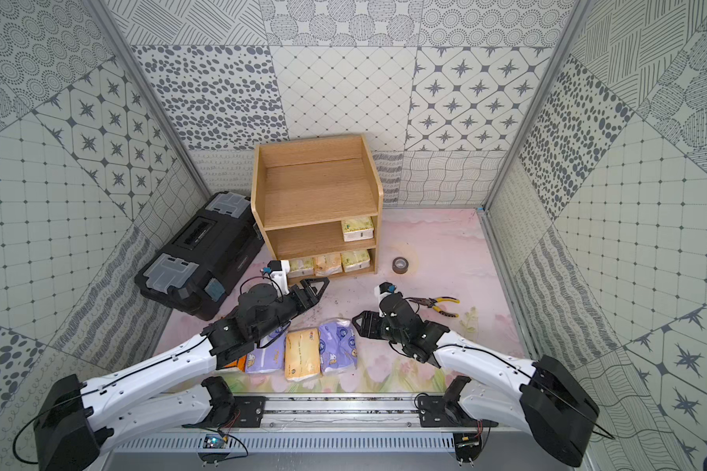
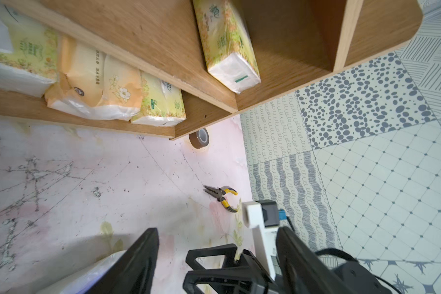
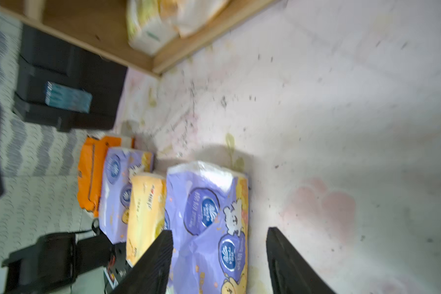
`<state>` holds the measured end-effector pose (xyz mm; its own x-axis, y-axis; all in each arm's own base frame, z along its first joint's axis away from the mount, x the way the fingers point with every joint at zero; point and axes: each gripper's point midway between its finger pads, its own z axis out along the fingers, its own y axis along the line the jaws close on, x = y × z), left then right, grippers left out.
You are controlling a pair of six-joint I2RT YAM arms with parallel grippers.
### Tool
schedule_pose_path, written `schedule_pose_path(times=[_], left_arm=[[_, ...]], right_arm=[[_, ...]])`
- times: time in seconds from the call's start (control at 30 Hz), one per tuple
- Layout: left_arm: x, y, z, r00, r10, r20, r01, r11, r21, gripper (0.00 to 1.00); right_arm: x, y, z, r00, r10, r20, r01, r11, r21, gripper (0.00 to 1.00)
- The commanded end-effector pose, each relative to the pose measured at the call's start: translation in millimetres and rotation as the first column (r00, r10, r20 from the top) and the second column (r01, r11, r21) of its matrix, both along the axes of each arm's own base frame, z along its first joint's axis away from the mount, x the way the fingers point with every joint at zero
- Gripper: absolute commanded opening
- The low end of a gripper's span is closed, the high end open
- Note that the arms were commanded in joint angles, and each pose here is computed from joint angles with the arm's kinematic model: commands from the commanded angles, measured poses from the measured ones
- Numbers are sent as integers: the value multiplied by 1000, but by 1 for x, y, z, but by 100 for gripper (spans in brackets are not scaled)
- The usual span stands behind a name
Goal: Remove the tissue boxes from the shelf
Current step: Place the box of tissues at the center of the board, then pick up a box of tissues from the shelf.
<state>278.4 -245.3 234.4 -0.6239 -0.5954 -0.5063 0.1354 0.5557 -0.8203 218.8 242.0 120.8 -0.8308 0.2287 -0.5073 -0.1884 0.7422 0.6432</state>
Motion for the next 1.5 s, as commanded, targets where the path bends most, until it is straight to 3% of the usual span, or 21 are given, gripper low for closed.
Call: schedule_pose_path(times=[0.0,0.17,0.43,0.93,1.03,1.27,1.47], left_arm=[[48,-2,49,964,178,197,-174,984,-39,71],[83,-14,47,936,258,241,-256,966,-39,64],[130,-28,45,928,277,247,-261,960,-96,62],[175,-47,23,935,279,221,-254,958,-134,63],[182,-49,21,935,284,214,-261,956,-131,57],[186,-49,7,940,293,176,-278,955,-106,28],[182,-48,9,942,282,180,-267,958,-104,8]], right_arm=[[22,-28,27,979,-156,132,157,988,6,63],[27,-47,57,941,-249,229,239,968,74,63],[22,-56,55,936,-258,241,248,966,72,62],[18,-57,60,935,-249,254,233,968,91,60],[17,-58,59,936,-246,251,231,969,89,60],[15,-61,62,933,-252,255,234,967,99,59],[15,-58,69,935,-246,257,223,968,116,58]])
